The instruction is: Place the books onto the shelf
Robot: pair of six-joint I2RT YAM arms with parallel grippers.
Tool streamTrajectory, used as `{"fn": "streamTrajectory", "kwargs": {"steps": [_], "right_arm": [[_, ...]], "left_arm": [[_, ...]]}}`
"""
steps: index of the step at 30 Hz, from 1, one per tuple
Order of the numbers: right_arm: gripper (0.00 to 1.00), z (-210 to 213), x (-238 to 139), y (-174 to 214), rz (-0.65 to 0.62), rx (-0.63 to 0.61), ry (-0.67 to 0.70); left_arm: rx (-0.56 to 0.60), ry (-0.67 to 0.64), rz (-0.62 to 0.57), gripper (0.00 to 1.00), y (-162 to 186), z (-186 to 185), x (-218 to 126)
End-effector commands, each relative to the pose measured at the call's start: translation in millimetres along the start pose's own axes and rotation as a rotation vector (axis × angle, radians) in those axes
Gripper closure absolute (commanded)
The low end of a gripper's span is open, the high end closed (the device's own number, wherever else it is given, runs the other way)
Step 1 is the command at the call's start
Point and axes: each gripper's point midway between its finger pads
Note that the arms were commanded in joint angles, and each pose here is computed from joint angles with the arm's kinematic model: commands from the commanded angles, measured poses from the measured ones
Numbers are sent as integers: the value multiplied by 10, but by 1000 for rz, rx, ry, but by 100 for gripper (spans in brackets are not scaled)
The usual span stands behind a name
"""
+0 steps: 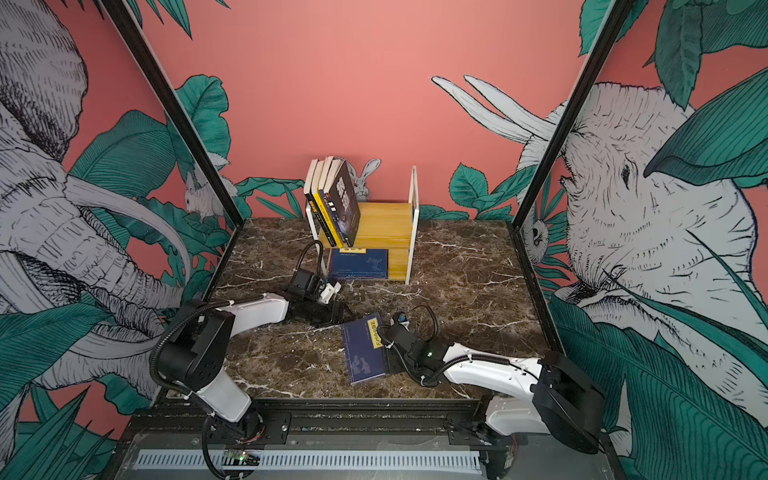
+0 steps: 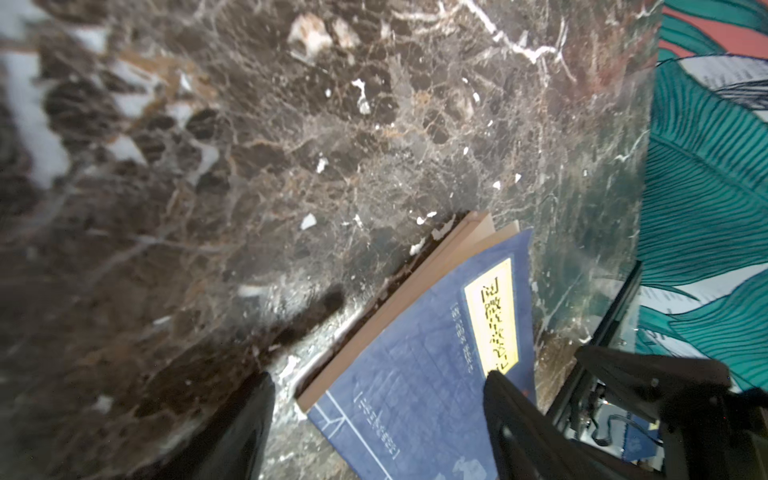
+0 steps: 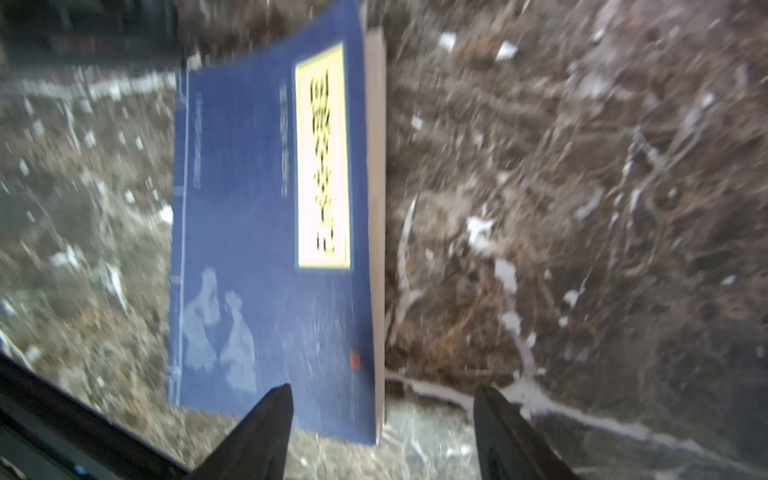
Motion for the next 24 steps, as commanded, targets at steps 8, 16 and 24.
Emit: {"fn": "streamTrajectory", "kwargs": {"steps": [8,16,24], "right_arm": [[34,107,213,-215,-19,61,-68],[44,322,424,-426,10,93,-163],[66,329,698,-320,55,192,-203]], "left_arm": [[-52,-56,79,13,472,123,-90],[-95,4,61,12,509,51,-75],[-225,80,113,12,569,37,117]]}}
Point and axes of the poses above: each gripper's point midway between its finger pads, its own x axis out along the fingers, its own z axis along the line the jaws close on, y = z × x, and after that the axes turned 1 degree about x, right-handed
